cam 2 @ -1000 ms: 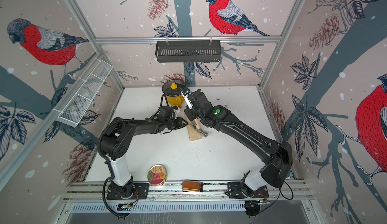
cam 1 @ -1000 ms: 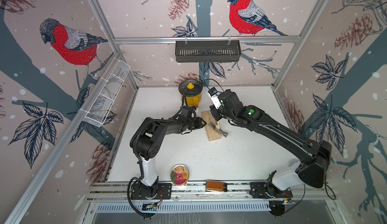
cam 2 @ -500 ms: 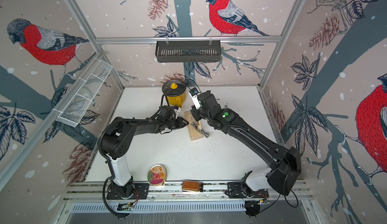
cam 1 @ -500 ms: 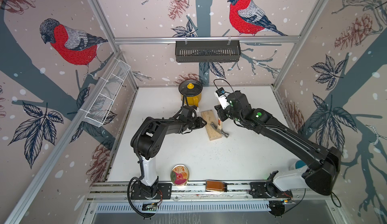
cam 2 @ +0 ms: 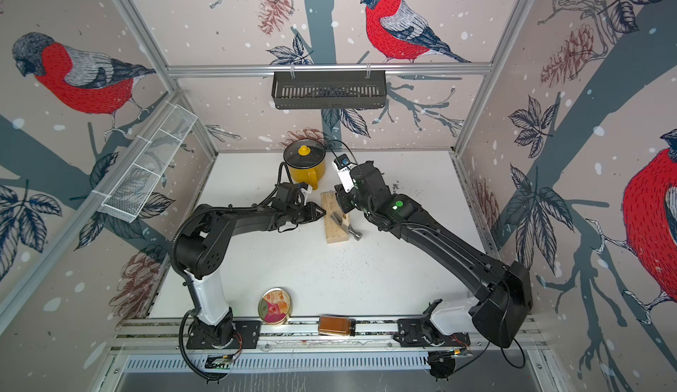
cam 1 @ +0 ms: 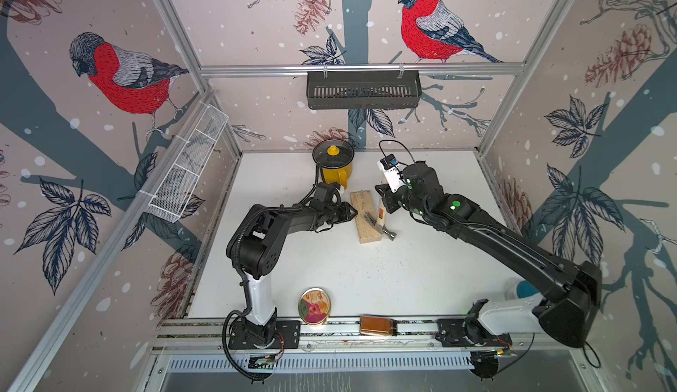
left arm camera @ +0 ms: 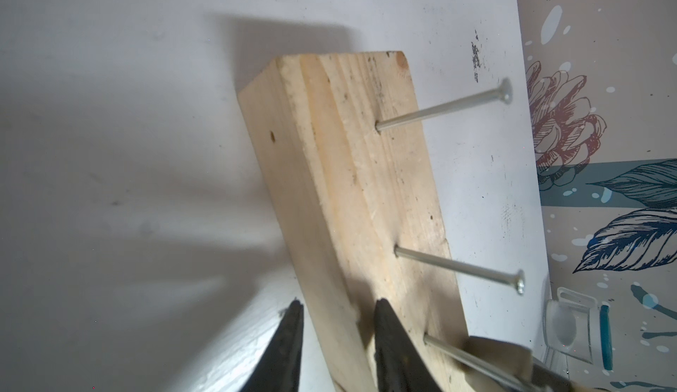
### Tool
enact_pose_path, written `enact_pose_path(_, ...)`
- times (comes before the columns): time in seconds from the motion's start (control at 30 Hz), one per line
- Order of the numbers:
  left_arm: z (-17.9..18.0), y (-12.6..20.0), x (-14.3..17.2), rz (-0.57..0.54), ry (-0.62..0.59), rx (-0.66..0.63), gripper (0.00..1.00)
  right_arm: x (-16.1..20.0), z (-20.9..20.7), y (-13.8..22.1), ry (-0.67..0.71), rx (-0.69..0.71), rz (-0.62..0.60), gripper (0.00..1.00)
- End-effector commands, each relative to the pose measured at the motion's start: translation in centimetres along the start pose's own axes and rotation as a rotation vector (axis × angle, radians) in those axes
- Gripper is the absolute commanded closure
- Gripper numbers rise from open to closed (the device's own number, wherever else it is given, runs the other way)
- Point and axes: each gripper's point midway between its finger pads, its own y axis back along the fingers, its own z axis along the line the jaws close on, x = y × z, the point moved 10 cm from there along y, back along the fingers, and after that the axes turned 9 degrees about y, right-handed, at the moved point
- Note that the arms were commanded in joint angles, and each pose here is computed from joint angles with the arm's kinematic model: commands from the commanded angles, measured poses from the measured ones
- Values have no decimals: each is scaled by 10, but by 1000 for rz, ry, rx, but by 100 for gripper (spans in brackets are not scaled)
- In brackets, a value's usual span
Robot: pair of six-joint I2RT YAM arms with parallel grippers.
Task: Use a claw hammer to pull out a nail
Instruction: Remove the nail from the mounting plate.
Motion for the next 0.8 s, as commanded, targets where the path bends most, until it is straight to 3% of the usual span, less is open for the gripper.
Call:
enact_pose_path(0.0,13,-2,8,36,17,-93,67,-20,-3,5,5,14,-146,100)
enact_pose_path(0.4,12,-3,11,44,9,-101,67,-23,-10,1,-3,50,-163,100)
enact_pose_path(0.77,17,-4,16,50,13,-124,67,-4,-7,26,-25,48,-274,100)
